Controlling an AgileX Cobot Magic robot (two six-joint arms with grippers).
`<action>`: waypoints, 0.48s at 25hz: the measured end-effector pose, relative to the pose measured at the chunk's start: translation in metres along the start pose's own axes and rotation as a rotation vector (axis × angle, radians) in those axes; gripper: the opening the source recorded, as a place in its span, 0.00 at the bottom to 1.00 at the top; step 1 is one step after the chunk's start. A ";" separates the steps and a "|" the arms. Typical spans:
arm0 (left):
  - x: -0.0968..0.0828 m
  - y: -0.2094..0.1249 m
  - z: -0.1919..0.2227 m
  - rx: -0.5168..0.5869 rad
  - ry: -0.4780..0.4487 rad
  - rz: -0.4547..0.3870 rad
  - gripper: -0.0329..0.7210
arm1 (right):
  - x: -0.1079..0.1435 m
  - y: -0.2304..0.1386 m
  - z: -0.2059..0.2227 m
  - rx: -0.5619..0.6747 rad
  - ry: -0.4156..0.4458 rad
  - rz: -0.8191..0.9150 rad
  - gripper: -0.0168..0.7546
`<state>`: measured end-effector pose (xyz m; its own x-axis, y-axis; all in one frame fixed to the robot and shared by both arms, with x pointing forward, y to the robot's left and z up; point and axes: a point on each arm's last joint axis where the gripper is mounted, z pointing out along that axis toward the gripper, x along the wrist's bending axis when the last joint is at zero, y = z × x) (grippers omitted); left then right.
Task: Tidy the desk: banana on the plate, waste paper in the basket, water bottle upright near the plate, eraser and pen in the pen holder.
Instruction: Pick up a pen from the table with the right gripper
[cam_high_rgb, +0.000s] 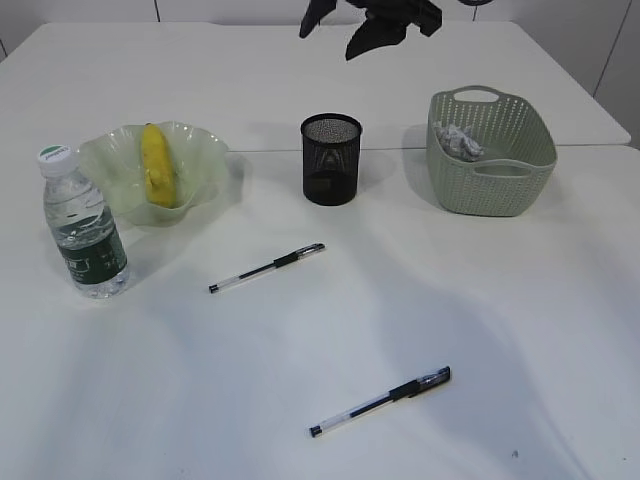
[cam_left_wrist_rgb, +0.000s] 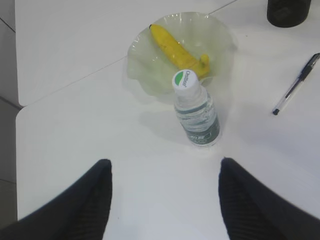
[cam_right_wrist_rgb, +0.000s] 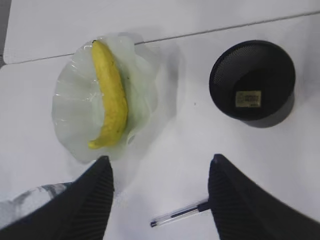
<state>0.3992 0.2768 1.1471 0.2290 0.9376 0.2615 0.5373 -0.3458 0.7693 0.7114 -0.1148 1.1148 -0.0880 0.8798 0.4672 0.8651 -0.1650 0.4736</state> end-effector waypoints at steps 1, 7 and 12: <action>0.000 0.000 0.000 0.003 0.000 0.000 0.67 | -0.001 0.000 0.000 -0.004 -0.012 -0.036 0.60; 0.000 -0.001 0.000 0.009 -0.001 -0.001 0.67 | -0.011 0.005 -0.001 -0.037 -0.128 -0.224 0.60; 0.000 -0.001 0.000 0.010 -0.001 -0.001 0.67 | -0.017 0.009 -0.006 -0.059 -0.222 -0.382 0.60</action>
<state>0.3987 0.2770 1.1463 0.2297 0.9379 0.2600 0.5458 -0.3453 0.7635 0.7174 -0.1344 1.1157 -0.2823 0.9558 0.0816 0.7611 0.1714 0.6256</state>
